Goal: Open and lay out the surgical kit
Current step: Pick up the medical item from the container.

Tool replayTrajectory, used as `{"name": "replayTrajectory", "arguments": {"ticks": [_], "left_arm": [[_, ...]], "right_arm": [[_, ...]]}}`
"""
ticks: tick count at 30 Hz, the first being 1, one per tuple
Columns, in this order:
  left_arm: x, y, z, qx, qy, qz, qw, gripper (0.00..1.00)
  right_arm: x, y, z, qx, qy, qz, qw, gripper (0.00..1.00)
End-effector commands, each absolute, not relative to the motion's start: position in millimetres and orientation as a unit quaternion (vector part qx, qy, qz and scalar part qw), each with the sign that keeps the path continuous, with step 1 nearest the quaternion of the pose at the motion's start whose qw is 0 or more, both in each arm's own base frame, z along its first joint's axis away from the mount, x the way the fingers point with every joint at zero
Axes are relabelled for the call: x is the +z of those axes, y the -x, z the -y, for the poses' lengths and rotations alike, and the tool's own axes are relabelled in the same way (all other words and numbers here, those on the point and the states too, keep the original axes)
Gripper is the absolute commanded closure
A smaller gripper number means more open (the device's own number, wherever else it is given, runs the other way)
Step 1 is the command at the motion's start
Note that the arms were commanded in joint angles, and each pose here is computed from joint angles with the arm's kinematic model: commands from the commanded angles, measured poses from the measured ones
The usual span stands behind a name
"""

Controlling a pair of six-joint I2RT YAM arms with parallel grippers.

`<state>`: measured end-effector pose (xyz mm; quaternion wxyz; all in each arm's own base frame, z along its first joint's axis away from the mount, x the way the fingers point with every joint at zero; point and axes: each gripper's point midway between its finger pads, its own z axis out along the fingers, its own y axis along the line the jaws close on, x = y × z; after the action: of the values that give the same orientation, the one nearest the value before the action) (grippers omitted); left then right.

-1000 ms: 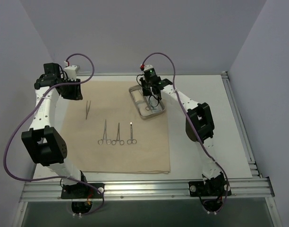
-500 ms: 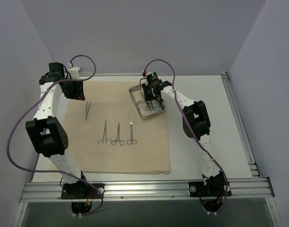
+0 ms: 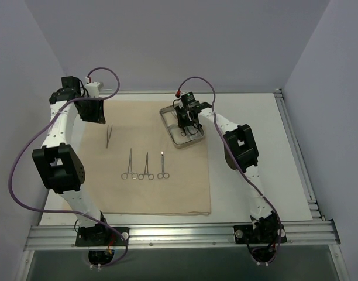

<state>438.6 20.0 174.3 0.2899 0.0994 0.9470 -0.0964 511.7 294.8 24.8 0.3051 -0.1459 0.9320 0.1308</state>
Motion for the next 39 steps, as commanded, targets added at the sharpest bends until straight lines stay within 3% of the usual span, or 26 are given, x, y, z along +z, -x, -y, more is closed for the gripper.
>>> {"name": "replayTrajectory", "arguments": {"ticks": [1,3,6,9,18,29,34,39], "left_arm": [[189.7,-448.2,-19.1,-0.091,-0.106,-0.94,0.311,0.56],[189.6,-448.1,-20.1,-0.09,-0.105,-0.94,0.311,0.56],[189.3,-449.0,-19.3,-0.091,-0.106,-0.94,0.312,0.56],[190.0,-448.9,-19.3,-0.09,-0.107,-0.939,0.313,0.56],[194.8,-447.7,-18.8,-0.09,-0.11,-0.937,0.318,0.56],[198.6,-444.7,-19.9,-0.084,-0.11,-0.937,0.321,0.56],[200.3,-443.7,-21.4,-0.08,-0.099,-0.938,0.324,0.56],[205.1,-443.5,-24.3,-0.071,-0.084,-0.936,0.333,0.57]], "right_arm": [[7.7,-506.0,-288.7,0.127,0.143,-0.942,0.277,0.8],[2.3,-502.8,-289.5,0.13,0.144,-0.944,0.267,0.81],[6.4,-502.1,-290.2,0.135,0.142,-0.943,0.267,0.94],[18.9,-502.6,-291.2,0.14,0.142,-0.94,0.276,1.0],[100.3,-516.3,-289.6,0.146,0.142,-0.913,0.353,1.0],[176.4,-527.6,-281.1,0.165,0.041,-0.874,0.455,1.0],[186.2,-498.7,-279.7,0.14,-0.018,-0.871,0.471,1.0],[178.7,-429.9,-287.5,0.072,-0.044,-0.874,0.478,1.0]]}}
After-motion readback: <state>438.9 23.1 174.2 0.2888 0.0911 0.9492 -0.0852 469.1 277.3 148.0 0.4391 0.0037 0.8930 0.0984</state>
